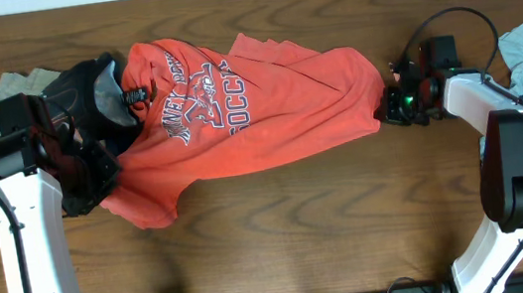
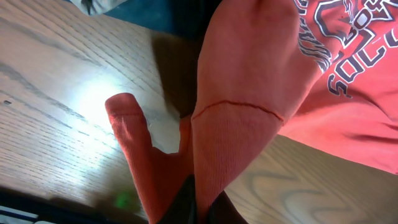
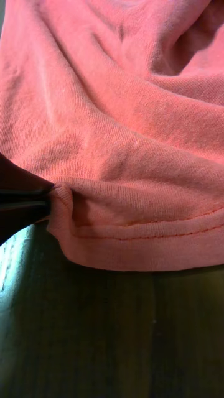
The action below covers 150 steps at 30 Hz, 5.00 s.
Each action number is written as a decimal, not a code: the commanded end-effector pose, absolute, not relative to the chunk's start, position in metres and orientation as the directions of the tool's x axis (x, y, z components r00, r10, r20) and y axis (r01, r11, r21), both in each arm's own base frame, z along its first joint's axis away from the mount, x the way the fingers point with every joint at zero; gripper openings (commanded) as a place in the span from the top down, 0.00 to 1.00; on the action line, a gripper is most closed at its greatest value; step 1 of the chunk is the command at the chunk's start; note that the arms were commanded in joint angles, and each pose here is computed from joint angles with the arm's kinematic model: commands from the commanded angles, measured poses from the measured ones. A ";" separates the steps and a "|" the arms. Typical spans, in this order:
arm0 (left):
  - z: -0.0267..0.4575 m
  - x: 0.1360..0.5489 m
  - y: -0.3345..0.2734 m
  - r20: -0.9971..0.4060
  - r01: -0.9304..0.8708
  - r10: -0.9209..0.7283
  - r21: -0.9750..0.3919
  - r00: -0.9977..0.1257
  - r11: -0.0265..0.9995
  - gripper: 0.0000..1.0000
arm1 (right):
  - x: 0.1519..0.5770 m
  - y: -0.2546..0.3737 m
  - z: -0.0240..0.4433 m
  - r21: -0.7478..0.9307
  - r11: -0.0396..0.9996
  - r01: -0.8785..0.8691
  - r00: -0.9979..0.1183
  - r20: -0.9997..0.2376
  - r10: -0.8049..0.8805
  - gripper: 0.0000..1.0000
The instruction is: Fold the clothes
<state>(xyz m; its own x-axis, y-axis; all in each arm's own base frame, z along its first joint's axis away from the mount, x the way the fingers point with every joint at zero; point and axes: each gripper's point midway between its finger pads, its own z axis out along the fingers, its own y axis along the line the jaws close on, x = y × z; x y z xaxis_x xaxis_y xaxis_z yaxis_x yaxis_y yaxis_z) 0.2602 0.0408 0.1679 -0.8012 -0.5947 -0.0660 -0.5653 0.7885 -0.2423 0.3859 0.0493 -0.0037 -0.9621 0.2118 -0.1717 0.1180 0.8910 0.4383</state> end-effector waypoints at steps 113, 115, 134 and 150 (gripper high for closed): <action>0.129 0.258 -0.082 0.296 -0.049 0.040 -0.290 -0.954 0.956 0.94 | 0.293 -0.127 0.082 -0.051 0.853 0.519 -0.842 0.141 0.521 0.99; 0.110 0.236 -0.072 0.376 -0.058 0.036 -0.235 -0.926 0.970 0.94 | 0.275 -0.127 0.070 -0.078 0.845 0.528 -0.824 0.194 0.533 0.99; 0.135 0.193 -0.044 0.212 -0.107 -0.078 -0.133 -0.974 0.985 0.94 | 0.219 -0.131 0.102 -0.127 0.801 0.585 -0.788 0.147 0.599 0.99; 0.142 0.313 -0.059 -0.184 -0.133 -0.220 -0.395 -0.958 0.909 0.94 | 0.298 -0.136 0.091 0.082 0.807 0.585 -0.800 -0.107 0.591 0.99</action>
